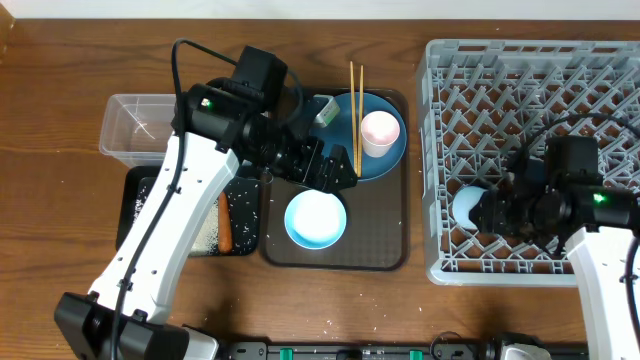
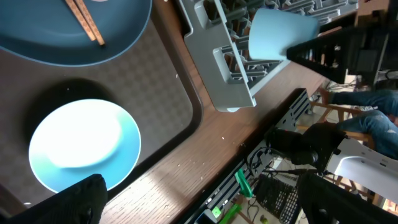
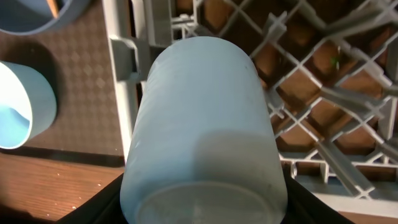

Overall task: Sort waste into correct bins and load items into the dishwasher rack
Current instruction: 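Lower the light-blue cup upside down into the rack and release it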

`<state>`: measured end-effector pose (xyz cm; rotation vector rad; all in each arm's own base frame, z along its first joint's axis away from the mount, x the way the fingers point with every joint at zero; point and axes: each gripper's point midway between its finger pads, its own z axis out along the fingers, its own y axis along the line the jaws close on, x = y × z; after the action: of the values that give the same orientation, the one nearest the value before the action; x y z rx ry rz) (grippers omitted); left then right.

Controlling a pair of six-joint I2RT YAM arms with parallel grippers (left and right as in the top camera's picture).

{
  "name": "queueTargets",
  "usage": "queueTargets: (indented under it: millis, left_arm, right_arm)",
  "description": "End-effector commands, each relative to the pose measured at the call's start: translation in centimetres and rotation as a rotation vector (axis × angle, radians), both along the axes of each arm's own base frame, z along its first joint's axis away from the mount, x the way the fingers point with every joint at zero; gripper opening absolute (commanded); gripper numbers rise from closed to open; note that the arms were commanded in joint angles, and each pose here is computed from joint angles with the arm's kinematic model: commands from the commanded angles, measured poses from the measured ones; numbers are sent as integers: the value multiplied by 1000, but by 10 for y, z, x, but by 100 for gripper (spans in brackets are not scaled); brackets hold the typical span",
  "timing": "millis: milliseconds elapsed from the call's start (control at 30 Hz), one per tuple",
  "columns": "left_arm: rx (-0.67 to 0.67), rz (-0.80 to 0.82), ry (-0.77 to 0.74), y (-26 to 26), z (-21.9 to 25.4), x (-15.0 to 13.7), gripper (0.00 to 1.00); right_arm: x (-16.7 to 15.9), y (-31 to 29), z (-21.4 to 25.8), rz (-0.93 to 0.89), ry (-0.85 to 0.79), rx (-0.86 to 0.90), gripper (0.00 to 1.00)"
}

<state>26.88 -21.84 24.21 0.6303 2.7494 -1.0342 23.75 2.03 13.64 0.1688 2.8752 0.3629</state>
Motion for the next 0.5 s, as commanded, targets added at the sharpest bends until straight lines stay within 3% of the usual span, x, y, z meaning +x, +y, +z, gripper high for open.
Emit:
queueTargets:
  millis: [0,167,467]
  left_arm:
    - [6,2,-5,1,0,-1,99]
    - [7,2,-5,1,0,-1,100]
    - [7,2,-5,1,0,-1,99]
  right_arm:
    - [0,1,-1,-10,3,-1,50]
    - [0,1,-1,-9,4,-1,57]
    - [0,1,-1,-9,5,-1,81]
